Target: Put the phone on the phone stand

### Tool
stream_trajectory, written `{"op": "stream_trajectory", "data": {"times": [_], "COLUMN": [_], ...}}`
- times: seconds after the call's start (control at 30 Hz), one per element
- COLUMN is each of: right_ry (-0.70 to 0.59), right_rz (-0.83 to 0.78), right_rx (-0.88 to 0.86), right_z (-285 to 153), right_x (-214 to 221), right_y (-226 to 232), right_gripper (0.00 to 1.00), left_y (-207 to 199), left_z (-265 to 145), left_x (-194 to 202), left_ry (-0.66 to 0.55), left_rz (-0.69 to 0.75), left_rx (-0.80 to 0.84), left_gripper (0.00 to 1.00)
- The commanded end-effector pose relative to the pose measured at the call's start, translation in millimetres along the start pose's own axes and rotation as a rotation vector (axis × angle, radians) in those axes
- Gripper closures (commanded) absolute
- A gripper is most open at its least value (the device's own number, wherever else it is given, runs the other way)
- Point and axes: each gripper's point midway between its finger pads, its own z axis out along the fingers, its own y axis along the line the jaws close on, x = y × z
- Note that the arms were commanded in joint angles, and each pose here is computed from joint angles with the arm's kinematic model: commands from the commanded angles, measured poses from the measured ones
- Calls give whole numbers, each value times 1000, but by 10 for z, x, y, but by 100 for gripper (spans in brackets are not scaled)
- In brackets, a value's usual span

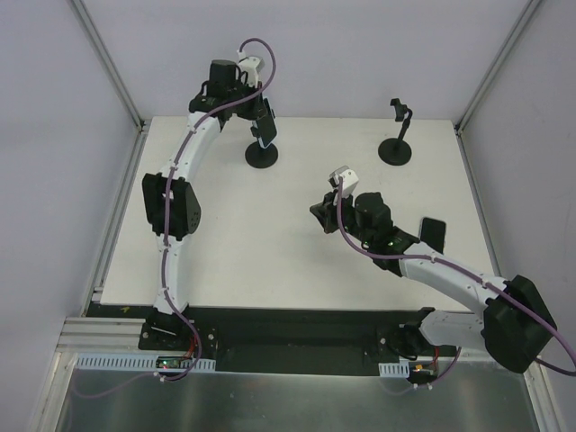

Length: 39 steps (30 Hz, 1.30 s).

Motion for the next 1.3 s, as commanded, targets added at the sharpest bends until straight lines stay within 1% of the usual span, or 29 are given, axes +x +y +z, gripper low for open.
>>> {"op": "stream_trajectory", "data": {"times": [0.0,0.07,0.13,0.27,0.33,0.37,0.4,0.43,0.5,0.53,0.57,0.6,0.63,0.67,0.7,0.73,0.77,0.8,0.83,0.87,0.9,0.93,0.97,1.0,1.1,1.17,1.2,1.23,1.27], "right_ry": [-59,-59,-55,-52,-56,-53,-55,-53,-44,-43,-31,-30,-26,-16,-10,-9,17,34,44,68,76,89,108,116,149,163,181,179,172], "right_rz": [-15,-16,-14,-20,-18,-19,-20,-20,-22,-20,-21,-19,-20,-19,-19,-16,-14,-13,-5,3,10,18,45,63,177,252,284,326,357], "right_rx": [-7,-4,-2,6,9,9,12,12,20,27,35,49,50,83,101,112,128,150,167,190,232,256,284,302,339,380,379,416,427], "right_z": [23,23,29,25,16,15,15,22,49,55,80,92,108,143,162,193,258,292,334,422,454,490,550,575,642,636,612,551,500], "right_x": [-269,-271,-256,-249,-259,-247,-256,-250,-223,-226,-182,-180,-168,-128,-106,-115,-25,25,52,133,167,217,298,337,517,614,663,668,649], "right_y": [31,22,20,3,-3,-2,-9,-11,-26,-40,-62,-87,-87,-155,-187,-205,-248,-292,-324,-371,-447,-490,-548,-598,-756,-947,-990,-1190,-1279], "right_gripper": [100,100,100,100,100,100,100,100,99,100,100,100,99,99,99,99,98,97,97,97,96,96,96,95,92,88,83,78,72], "left_y": [95,47,96,187,240,237,224,213,64,-10,-112,-164,-162,-289,-283,-243,-355,-342,-234,-301,-207,-232,-290,-259,-427,-535,-578,-650,-847], "left_z": [-182,-157,-85,-19,-14,-42,-64,-82,-202,-224,-441,-549,-598,-950,-1108,-1129,-1520,-1644,-1644,-1928,-1876,-1896,-1977,-1920,-1804,-1714,-1693,-1664,-1617], "left_x": [-715,-806,-812,-703,-631,-640,-651,-649,-743,-709,-857,-878,-744,-923,-900,-598,-697,-579,-174,-166,318,468,500,836,1185,1292,1306,1291,1292], "left_ry": [-223,-255,-266,-248,-231,-232,-233,-231,-238,-223,-253,-255,-222,-273,-281,-219,-273,-261,-185,-218,-119,-102,-123,-48,39,72,74,76,89], "left_rz": [-83,-114,-140,-184,-212,-219,-222,-223,-200,-194,-176,-171,-183,-175,-184,-202,-194,-185,-185,-161,-143,-124,-96,-83,-68,-83,-122,-148,-177], "left_rx": [-302,-308,-314,-325,-333,-331,-331,-329,-289,-285,-286,-293,-308,-320,-363,-393,-421,-454,-509,-531,-562,-544,-522,-515,-391,-314,-294,-259,-148], "left_gripper": [100,100,100,100,85,73,27,13,5,1,1,1,1,1,1,1,1,1,1,1,1,1,1,1,1,3,5,6,8]}}
